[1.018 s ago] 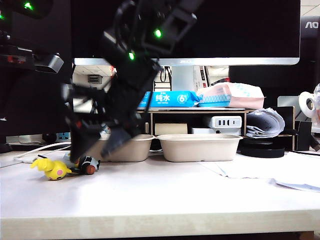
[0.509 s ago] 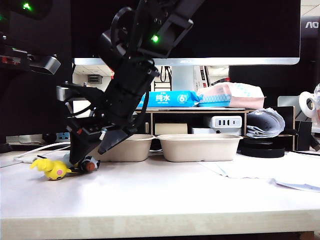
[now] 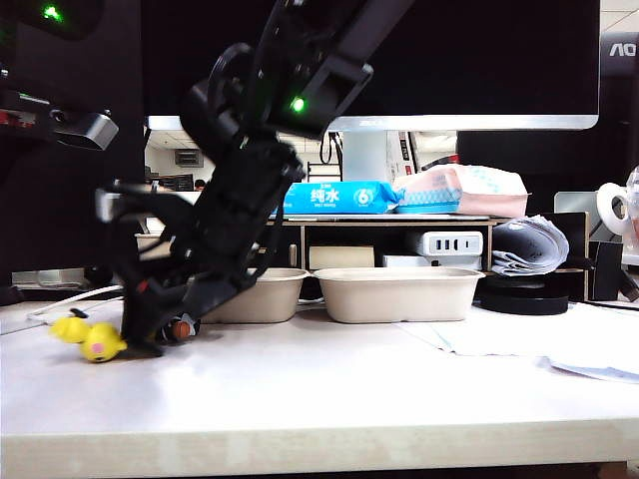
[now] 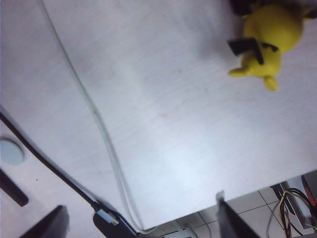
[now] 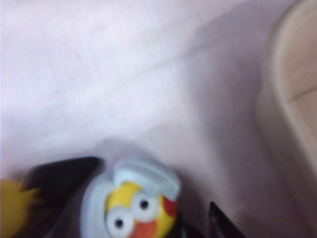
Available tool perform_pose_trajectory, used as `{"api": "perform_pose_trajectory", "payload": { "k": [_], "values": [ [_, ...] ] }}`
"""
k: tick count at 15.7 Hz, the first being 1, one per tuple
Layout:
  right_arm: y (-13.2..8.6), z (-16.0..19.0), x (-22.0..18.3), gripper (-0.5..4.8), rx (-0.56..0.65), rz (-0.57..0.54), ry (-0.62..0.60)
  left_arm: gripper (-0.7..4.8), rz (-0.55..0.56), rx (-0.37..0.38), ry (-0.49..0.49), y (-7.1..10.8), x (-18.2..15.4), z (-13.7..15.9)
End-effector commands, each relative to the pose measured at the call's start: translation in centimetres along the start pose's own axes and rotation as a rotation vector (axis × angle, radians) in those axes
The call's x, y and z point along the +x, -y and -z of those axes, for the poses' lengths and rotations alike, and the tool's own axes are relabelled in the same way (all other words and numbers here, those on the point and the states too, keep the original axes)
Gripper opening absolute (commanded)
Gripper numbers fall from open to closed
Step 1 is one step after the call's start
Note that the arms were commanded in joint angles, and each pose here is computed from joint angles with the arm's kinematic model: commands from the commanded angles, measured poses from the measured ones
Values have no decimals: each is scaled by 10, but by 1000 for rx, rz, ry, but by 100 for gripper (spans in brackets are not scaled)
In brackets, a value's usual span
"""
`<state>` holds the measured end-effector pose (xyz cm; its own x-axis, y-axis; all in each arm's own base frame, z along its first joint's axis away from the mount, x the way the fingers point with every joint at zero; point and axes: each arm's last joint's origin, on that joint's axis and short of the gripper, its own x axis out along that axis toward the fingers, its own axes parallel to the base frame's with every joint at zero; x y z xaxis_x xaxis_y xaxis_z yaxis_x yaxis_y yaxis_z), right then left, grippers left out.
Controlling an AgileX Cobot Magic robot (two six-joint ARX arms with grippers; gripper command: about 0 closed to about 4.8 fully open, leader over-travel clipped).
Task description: Put the dolls with similar sizes into the same paper box, while dolls with different sizes go into separate paper boxes.
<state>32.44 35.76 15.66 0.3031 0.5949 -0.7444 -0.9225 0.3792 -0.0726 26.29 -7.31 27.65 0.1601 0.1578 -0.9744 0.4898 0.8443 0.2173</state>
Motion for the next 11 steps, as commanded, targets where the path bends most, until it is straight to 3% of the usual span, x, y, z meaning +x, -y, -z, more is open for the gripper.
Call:
{"api": "perform_pose_trajectory", "payload": {
  "k": [1, 4, 9, 11],
  "values": [
    [-7, 0, 5, 178, -3, -17, -7, 398, -2, 3, -6, 0, -2, 2],
    [-6, -2, 3, 115, 12, 0, 1, 398, -1, 3, -12, 0, -2, 3],
    [5, -30, -27, 112, 48, 34, 81, 398, 9, -20, -11, 0, -2, 3],
    [20, -52, -49, 112, 52, 82, 137, 398, 62, -24, 8, 2, -2, 2]
  ]
}}
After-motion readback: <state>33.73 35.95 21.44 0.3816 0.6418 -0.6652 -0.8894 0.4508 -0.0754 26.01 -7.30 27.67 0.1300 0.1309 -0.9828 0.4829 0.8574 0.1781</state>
